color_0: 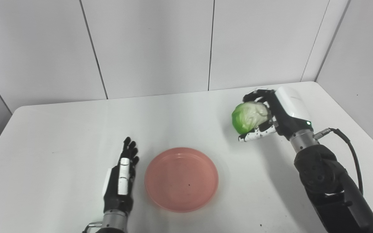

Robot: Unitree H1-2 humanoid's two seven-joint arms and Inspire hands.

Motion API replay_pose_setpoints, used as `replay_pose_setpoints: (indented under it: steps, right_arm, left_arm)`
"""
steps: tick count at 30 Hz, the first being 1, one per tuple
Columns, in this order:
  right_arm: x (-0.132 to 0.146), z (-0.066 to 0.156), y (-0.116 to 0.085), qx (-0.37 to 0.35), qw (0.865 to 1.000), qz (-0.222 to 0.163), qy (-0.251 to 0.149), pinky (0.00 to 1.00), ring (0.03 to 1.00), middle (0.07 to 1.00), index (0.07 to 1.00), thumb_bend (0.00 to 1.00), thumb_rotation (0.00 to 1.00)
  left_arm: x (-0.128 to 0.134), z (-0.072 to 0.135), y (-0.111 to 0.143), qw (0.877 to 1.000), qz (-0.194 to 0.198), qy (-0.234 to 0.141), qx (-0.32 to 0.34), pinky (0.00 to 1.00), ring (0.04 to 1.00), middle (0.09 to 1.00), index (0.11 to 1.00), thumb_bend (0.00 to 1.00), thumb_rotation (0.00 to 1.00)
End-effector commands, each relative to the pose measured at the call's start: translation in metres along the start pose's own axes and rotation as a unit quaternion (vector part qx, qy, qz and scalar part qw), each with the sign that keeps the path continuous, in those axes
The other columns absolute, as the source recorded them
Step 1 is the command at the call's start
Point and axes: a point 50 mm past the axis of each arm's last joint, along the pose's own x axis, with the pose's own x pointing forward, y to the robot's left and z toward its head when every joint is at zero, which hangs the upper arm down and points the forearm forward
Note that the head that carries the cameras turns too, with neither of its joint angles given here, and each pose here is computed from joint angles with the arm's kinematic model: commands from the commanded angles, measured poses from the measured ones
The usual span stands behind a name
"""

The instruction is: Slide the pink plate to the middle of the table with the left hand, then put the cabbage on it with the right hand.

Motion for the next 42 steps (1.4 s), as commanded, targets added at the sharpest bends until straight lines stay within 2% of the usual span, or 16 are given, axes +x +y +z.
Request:
replay_pose_setpoints:
  steps: [1, 5, 9, 17, 21, 26, 32, 37, 42]
  right_arm:
    - [0.003, 0.024, -0.01, 0.018, 0.997, -0.016, -0.067, 0.26, 0.363, 0.455, 0.525, 0.51, 0.0]
    - [-0.001, 0.032, -0.005, 0.023, 0.996, -0.006, -0.08, 0.27, 0.372, 0.458, 0.521, 0.51, 0.0]
    - [-0.006, 0.042, 0.0, 0.03, 0.993, 0.004, -0.11, 0.25, 0.364, 0.449, 0.522, 0.51, 0.0]
    - [-0.016, 0.065, 0.024, 0.039, 0.988, 0.03, -0.148, 0.31, 0.39, 0.47, 0.533, 0.51, 0.0]
    - [-0.018, 0.071, 0.039, 0.033, 0.986, 0.044, -0.157, 0.34, 0.41, 0.485, 0.504, 0.52, 0.0]
    - [-0.017, 0.08, 0.052, 0.022, 0.983, 0.068, -0.167, 0.25, 0.383, 0.482, 0.517, 0.51, 0.0]
    - [-0.017, 0.086, 0.065, 0.037, 0.976, 0.103, -0.188, 0.32, 0.401, 0.5, 0.512, 0.51, 0.0]
    - [-0.017, 0.092, 0.073, 0.023, 0.971, 0.118, -0.204, 0.32, 0.396, 0.493, 0.521, 0.51, 0.0]
    - [-0.018, 0.09, 0.082, 0.006, 0.969, 0.15, -0.194, 0.32, 0.393, 0.488, 0.528, 0.51, 0.0]
  left_arm:
    - [0.006, 0.017, -0.008, 1.0, -0.006, -0.026, 0.007, 1.0, 1.0, 1.0, 1.0, 0.72, 1.0]
    - [0.006, 0.019, -0.015, 1.0, -0.007, -0.025, 0.008, 1.0, 1.0, 1.0, 1.0, 0.71, 1.0]
    - [0.007, 0.02, -0.019, 1.0, -0.008, -0.028, 0.01, 1.0, 1.0, 1.0, 1.0, 0.7, 1.0]
    - [0.009, 0.02, -0.022, 0.999, -0.007, -0.031, 0.007, 1.0, 1.0, 1.0, 1.0, 0.68, 0.99]
    - [0.01, 0.02, -0.024, 0.999, -0.009, -0.032, 0.005, 1.0, 1.0, 1.0, 1.0, 0.67, 1.0]
    - [0.011, 0.021, -0.027, 1.0, -0.011, -0.029, -0.002, 1.0, 1.0, 1.0, 1.0, 0.69, 0.98]
    - [0.01, 0.022, -0.03, 1.0, -0.009, -0.026, -0.003, 1.0, 1.0, 1.0, 1.0, 0.71, 0.97]
    - [0.01, 0.024, -0.032, 1.0, -0.01, -0.023, 0.002, 1.0, 1.0, 1.0, 1.0, 0.71, 0.97]
    - [0.011, 0.025, -0.032, 1.0, -0.011, -0.023, 0.003, 1.0, 1.0, 1.0, 1.0, 0.71, 0.96]
